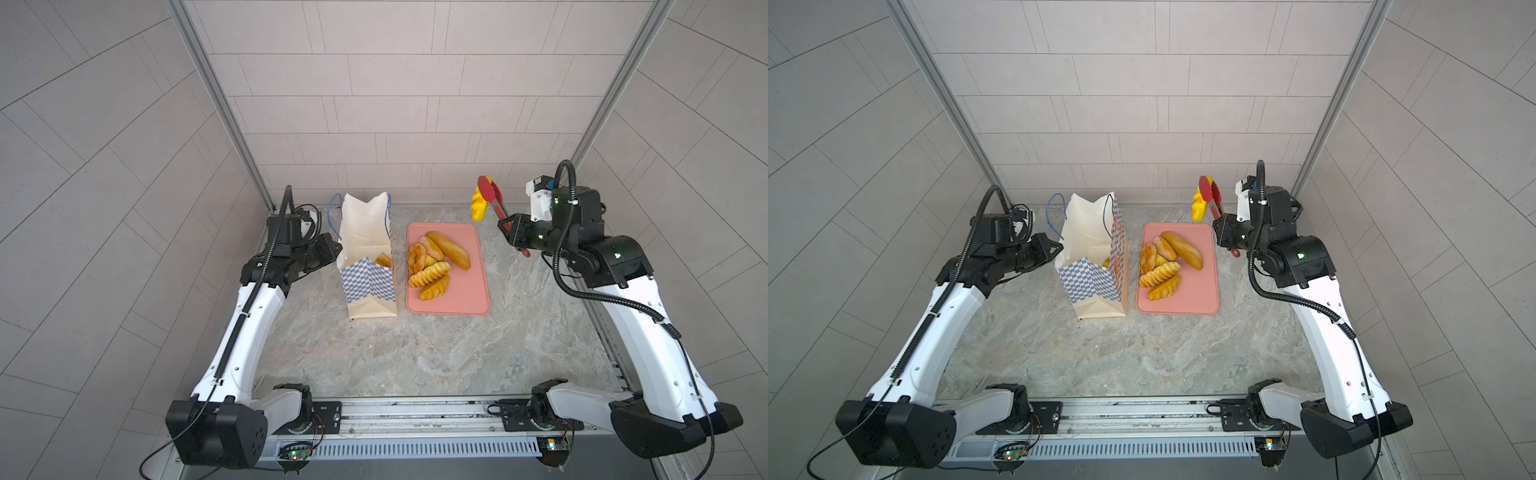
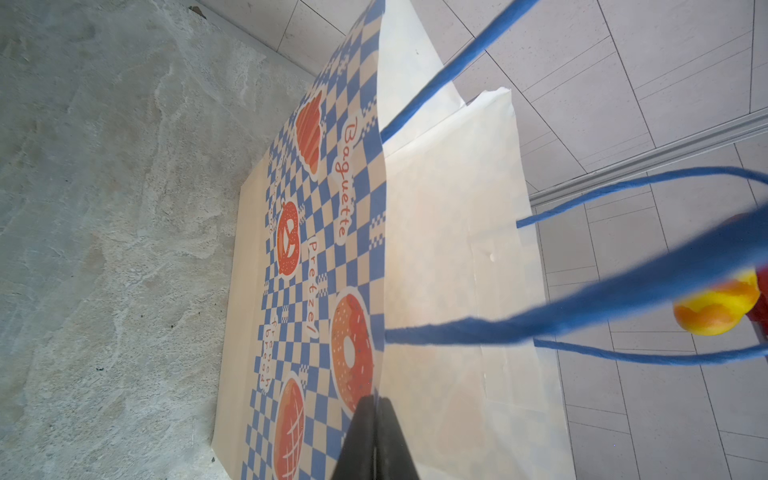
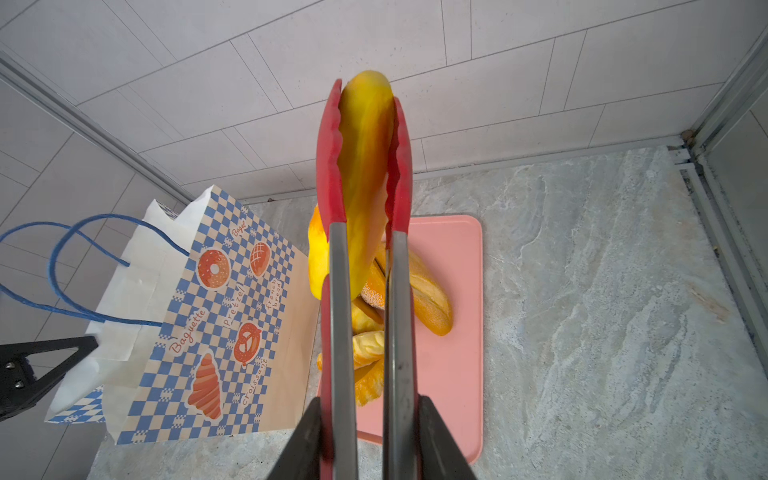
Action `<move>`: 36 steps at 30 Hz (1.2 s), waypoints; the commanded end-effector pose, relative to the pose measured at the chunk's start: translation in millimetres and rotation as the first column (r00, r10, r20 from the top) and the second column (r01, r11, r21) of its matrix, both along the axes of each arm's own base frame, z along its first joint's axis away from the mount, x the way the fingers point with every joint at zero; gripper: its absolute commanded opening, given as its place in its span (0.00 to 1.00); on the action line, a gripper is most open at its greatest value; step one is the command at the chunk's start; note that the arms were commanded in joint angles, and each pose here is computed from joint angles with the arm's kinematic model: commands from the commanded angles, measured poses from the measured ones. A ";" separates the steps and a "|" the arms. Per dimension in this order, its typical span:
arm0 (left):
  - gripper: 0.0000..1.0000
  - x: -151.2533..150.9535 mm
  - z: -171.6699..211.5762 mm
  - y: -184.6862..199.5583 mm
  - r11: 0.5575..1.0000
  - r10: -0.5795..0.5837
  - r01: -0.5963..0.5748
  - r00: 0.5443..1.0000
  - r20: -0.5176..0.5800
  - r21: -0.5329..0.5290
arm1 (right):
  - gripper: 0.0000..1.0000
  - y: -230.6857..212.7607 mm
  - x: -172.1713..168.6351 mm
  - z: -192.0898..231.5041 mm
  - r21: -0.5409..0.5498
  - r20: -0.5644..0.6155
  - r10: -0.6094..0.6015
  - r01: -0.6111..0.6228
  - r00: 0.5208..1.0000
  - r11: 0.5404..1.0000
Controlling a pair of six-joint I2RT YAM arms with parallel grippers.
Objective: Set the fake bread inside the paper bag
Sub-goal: 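Raise the yellow bread in the tongs and swing it toward the bag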
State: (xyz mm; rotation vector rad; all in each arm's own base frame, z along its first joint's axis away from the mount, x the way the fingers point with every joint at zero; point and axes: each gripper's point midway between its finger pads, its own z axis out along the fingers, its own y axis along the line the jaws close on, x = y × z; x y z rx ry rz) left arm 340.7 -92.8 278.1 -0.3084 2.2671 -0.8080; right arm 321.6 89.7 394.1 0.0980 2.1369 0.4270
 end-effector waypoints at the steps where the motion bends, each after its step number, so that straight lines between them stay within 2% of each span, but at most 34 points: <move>1: 0.08 0.3 6.7 -3.9 1.000 -0.014 0.014 0.999 0.029 -0.010 | 0.34 2.9 0.9 29.8 0.030 0.094 0.016 -0.019 0.995 0.999; 16: 0.08 0.8 7.3 -4.1 1.000 -0.011 0.012 1.000 0.029 -0.016 | 0.35 28.5 -0.9 68.0 0.150 0.219 0.116 -0.151 0.969 0.977; 36: 0.08 0.6 7.8 -4.2 1.000 -0.009 0.010 1.000 0.028 -0.022 | 0.36 77.1 -1.8 97.6 0.281 0.317 0.252 -0.345 0.914 0.896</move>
